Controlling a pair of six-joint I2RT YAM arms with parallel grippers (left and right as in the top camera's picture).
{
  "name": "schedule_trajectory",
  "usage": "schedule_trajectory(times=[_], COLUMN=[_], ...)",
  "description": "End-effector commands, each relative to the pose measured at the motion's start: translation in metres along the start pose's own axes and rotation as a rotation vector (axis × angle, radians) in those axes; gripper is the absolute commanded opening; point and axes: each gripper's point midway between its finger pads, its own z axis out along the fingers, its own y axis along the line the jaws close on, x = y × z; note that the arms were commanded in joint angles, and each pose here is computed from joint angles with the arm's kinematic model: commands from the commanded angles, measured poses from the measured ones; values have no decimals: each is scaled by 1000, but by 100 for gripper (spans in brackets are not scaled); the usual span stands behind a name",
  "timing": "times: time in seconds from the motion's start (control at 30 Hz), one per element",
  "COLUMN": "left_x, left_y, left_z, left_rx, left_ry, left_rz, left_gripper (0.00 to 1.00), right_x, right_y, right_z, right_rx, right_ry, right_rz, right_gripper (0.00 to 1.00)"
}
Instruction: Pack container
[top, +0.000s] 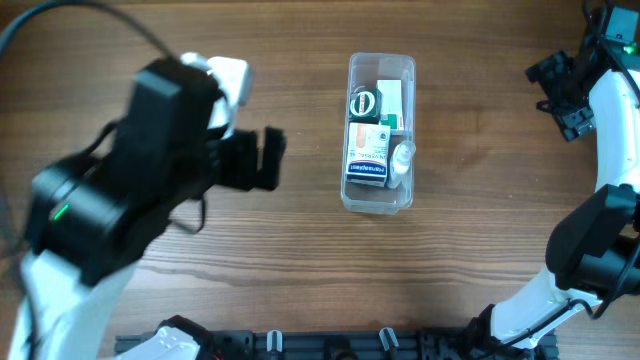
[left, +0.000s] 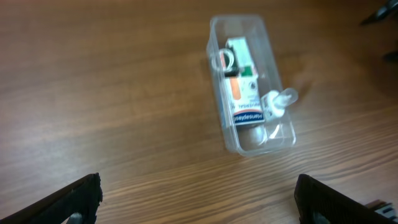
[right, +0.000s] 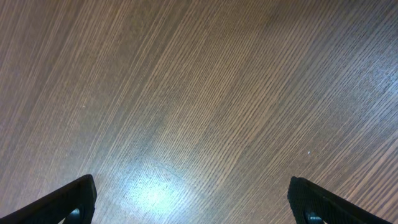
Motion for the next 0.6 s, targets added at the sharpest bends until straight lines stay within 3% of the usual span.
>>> schedule_trajectory(times=[0.0, 0.3, 0.57], left_x=[5, 42, 58], left_y=[0, 6, 11], left_z=[-34, -49, -8], left_rx=[39, 35, 8], left_ry=[-68, 33, 127], left_rz=[23, 29, 66], left_gripper=[100, 100, 100], right_x=[2, 2, 2], right_y=[0, 0, 0], right_z=[5, 5, 5], right_rx=[9, 9, 9], right_ry=[8, 8, 8], right_rz=[17, 17, 17], right_gripper=[100, 100, 100])
